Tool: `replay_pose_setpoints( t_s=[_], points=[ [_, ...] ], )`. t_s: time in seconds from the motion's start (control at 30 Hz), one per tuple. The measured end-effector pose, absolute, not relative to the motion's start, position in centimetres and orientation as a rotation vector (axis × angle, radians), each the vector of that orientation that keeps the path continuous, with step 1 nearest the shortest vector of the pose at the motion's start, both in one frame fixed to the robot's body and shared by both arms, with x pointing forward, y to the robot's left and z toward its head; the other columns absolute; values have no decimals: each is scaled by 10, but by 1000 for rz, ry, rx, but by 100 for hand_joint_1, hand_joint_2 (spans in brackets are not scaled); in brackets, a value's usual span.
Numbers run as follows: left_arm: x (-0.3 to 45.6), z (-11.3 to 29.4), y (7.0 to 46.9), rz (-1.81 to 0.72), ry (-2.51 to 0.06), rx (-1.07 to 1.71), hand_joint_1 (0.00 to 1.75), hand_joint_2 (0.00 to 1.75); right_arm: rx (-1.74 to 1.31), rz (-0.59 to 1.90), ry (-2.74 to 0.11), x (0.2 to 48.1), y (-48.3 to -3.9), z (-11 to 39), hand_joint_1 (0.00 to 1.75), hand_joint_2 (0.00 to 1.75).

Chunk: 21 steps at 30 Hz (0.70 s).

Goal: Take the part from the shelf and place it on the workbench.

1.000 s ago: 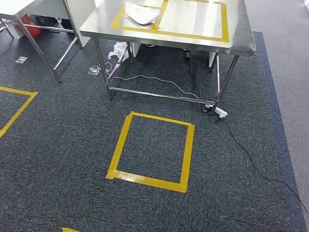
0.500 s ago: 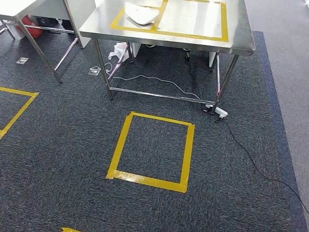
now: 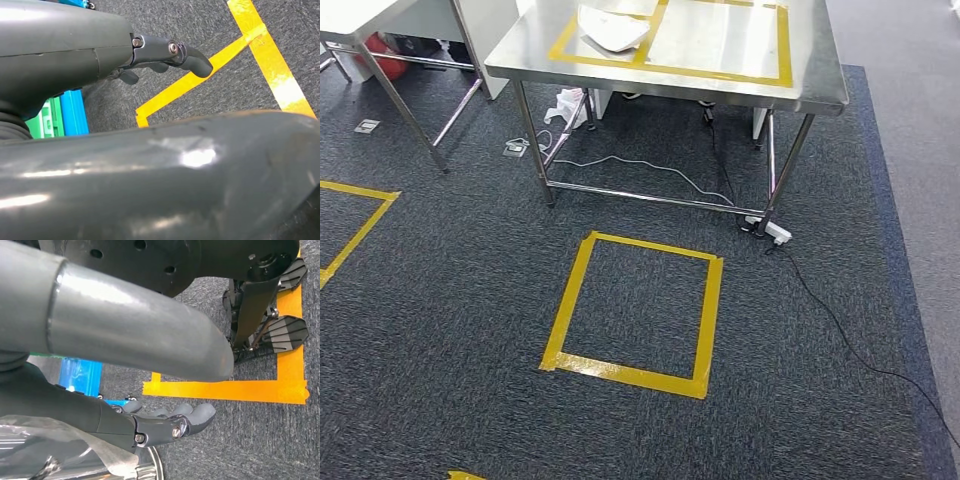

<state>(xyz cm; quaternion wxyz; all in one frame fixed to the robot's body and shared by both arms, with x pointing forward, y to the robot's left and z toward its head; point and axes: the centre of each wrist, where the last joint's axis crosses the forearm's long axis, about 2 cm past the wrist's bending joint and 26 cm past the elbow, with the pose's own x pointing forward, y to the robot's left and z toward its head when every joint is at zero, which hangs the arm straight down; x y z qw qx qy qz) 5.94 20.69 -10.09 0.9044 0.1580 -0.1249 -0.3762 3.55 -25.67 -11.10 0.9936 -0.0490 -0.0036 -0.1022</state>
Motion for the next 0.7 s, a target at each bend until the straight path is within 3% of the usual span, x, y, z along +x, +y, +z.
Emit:
replay_pose_setpoints(
  t_s=[0.7],
  points=[
    [59,-102,213,-779,-239,344,0,0,-135,-29,-82,35,-254,-111,0,0]
  ],
)
